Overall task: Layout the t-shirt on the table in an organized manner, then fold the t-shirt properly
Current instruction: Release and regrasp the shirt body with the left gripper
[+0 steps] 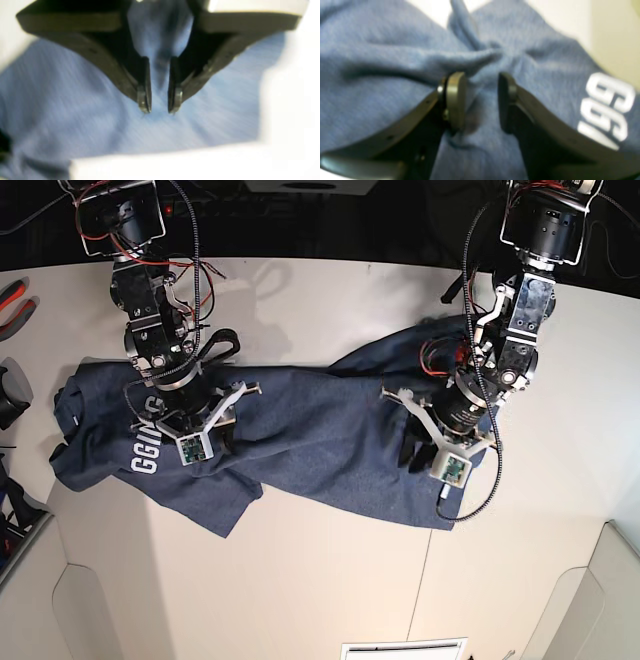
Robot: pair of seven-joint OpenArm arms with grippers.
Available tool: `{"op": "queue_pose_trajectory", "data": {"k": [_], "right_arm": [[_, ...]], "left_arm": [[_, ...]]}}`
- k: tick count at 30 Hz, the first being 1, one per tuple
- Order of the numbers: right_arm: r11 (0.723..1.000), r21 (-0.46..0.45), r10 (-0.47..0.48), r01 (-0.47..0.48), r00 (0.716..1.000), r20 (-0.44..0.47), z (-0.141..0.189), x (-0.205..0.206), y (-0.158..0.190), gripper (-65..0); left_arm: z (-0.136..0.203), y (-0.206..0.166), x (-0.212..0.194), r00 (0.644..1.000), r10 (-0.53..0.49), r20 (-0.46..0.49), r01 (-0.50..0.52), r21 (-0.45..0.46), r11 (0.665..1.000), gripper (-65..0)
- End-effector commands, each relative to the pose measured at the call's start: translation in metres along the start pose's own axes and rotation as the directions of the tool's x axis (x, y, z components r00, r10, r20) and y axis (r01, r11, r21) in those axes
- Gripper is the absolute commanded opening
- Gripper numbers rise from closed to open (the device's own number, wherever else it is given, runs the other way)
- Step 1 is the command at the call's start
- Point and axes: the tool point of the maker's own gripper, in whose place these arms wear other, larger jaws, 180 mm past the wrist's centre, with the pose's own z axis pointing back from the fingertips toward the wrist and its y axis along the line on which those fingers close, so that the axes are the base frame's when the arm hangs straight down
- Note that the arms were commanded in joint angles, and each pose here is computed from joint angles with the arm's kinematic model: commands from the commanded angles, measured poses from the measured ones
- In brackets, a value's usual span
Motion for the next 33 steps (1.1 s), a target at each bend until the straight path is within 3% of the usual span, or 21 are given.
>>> {"op": "queue_pose_trajectory", "data": {"k": [1, 5, 8, 14, 21, 24, 33], "right_arm": [[1.000, -0.005, -0.001, 0.001, 0.997, 0.082, -0.002, 0.029, -0.003, -43.6], [1.000, -0.008, 0.003, -0.002, 0.991, 0.133, 0.002, 0.049, -0.004, -43.6], [0.999, 0.004, -0.052, 0.052, 0.985, 0.163, 0.003, 0.059, -0.003, -43.6], [0.994, 0.046, -0.105, 0.098, 0.979, 0.173, 0.003, 0.065, 0.011, -43.6], [0.984, 0.151, -0.117, 0.091, 0.978, 0.173, 0.003, 0.069, 0.037, -43.6], [0.981, 0.168, -0.131, 0.101, 0.976, 0.176, 0.003, 0.072, 0.045, -43.6], [0.976, 0.187, -0.146, 0.112, 0.972, 0.181, 0.003, 0.076, 0.054, -43.6]], "left_arm": [[-0.001, 0.014, 0.024, 0.997, -0.014, 0.075, 0.011, 0.044, 0.999, -49.9], [0.003, 0.051, 0.040, 0.993, -0.066, 0.095, 0.049, 0.172, 0.984, -49.9], [0.000, 0.076, 0.047, 0.996, -0.063, 0.064, 0.047, 0.227, 0.973, -49.9], [-0.021, 0.136, 0.045, 0.995, 0.095, 0.003, -0.091, 0.303, 0.949, -49.9], [-0.058, 0.152, 0.042, 0.958, 0.286, -0.020, -0.278, 0.176, 0.944, -47.5], [-0.066, 0.159, 0.042, 0.946, 0.325, 0.003, -0.320, 0.187, 0.929, -40.9], [-0.073, 0.151, 0.033, 0.931, 0.365, 0.004, -0.359, 0.184, 0.915, -40.9]]}}
